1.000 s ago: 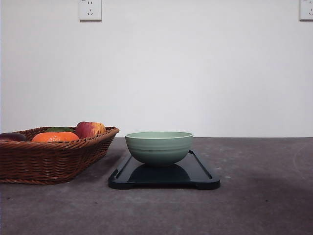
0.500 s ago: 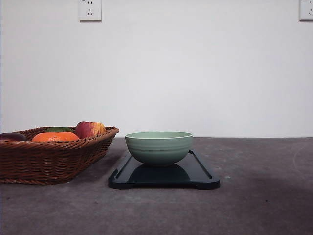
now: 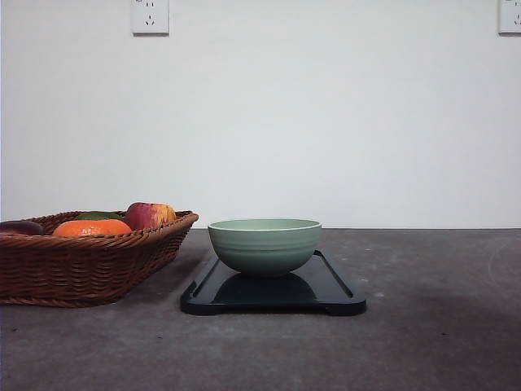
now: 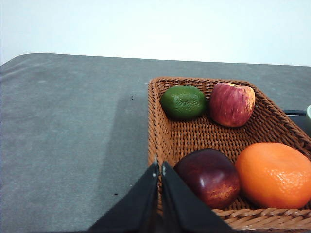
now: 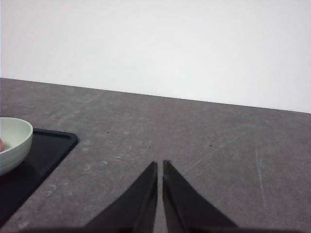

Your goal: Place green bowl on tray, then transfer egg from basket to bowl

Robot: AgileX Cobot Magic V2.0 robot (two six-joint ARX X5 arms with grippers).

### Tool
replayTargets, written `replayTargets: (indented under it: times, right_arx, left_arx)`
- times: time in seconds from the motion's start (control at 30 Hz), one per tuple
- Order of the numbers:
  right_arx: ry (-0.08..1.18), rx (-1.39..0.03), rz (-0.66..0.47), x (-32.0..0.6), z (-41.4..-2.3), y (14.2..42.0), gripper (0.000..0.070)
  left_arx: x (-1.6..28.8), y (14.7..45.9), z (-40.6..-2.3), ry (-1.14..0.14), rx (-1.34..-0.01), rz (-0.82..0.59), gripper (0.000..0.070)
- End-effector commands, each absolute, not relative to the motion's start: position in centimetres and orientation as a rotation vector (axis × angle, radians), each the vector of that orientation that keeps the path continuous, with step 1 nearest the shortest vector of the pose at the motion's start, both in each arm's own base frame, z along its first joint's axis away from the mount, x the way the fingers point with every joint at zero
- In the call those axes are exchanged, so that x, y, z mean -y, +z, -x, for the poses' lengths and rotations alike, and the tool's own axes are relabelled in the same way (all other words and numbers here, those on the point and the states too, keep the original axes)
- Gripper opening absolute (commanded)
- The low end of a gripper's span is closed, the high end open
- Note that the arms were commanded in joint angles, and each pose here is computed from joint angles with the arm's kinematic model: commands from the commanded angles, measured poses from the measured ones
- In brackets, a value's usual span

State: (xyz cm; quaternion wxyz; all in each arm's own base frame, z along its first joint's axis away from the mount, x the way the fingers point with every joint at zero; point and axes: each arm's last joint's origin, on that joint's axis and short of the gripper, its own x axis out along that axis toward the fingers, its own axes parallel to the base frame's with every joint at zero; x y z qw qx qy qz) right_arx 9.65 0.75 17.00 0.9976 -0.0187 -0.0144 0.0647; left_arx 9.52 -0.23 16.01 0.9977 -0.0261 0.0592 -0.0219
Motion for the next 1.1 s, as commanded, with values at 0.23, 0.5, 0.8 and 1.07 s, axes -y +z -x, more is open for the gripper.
replayTargets:
  times: [0.23, 0.5, 0.8, 1.07]
  right_arx:
    - [0.125, 0.035, 0.038, -0.74, -9.68, 16.96, 0.0011]
    - [0.125, 0.035, 0.038, -0.74, -9.68, 16.96, 0.0011]
    - [0.125, 0.035, 0.038, -0.74, -9.68, 16.97, 0.0011]
    - [0.125, 0.035, 0.038, -0.74, -9.68, 16.96, 0.0011]
  left_arx:
    - [0.23, 15.47, -9.64, -0.045, -0.127, 0.043, 0.0000]
    - [0.23, 15.46, -9.64, -0.045, -0.127, 0.043, 0.0000]
    - [0.23, 15.47, -9.64, -0.045, -0.127, 0.043, 0.0000]
    - [0.23, 15.47, -9.64, -0.045, -0.127, 0.043, 0.0000]
